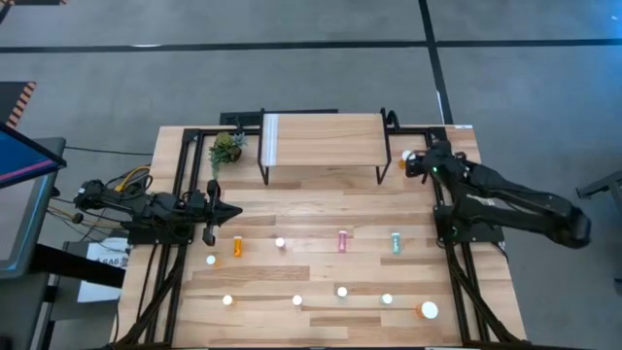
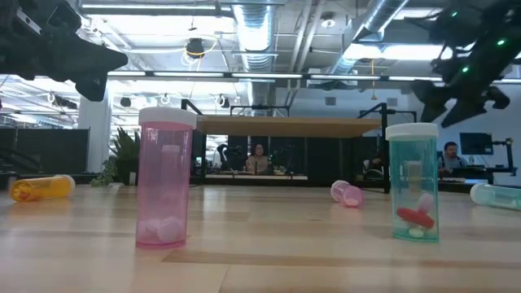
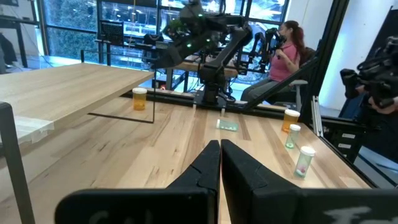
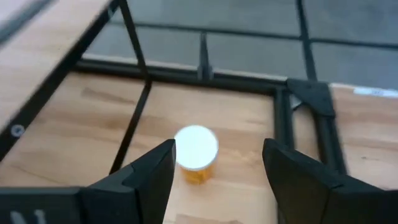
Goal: Pick and place medicine bottles onto shelf by color
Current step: Put the top large orange pill bottle on the shelf
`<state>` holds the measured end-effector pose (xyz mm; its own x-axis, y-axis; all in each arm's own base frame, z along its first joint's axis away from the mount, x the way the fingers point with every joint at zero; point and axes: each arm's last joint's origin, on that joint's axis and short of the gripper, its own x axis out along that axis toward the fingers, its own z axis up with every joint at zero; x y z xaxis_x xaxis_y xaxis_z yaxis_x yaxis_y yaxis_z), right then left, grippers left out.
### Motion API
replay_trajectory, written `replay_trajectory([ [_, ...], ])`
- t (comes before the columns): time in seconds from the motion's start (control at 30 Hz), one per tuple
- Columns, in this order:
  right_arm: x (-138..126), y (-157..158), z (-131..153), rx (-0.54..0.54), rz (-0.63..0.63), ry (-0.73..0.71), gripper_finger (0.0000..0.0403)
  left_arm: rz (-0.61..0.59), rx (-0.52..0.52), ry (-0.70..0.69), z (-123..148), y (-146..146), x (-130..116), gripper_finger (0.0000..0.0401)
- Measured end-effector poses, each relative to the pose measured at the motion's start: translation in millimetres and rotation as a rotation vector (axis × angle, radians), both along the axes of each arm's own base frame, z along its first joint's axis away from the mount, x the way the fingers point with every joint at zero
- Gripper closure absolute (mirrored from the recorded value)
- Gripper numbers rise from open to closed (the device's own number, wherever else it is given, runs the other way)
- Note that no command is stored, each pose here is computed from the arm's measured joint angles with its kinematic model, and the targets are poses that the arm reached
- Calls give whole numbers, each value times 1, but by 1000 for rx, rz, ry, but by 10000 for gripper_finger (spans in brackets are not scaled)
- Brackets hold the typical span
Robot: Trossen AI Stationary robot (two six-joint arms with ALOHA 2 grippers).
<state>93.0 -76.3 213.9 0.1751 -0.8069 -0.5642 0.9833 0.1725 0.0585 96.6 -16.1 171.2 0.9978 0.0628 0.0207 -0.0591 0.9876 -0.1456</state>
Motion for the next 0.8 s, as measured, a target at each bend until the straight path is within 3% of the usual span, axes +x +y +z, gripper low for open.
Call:
replay_trajectory([
  [0.4, 6, -46, -20, 162, -3, 54, 137, 0, 0, 0, 0, 0, 0, 401],
  [0.8, 23, -63, -30, 143, 90, 77, 137, 0, 0, 0, 0, 0, 0, 401],
])
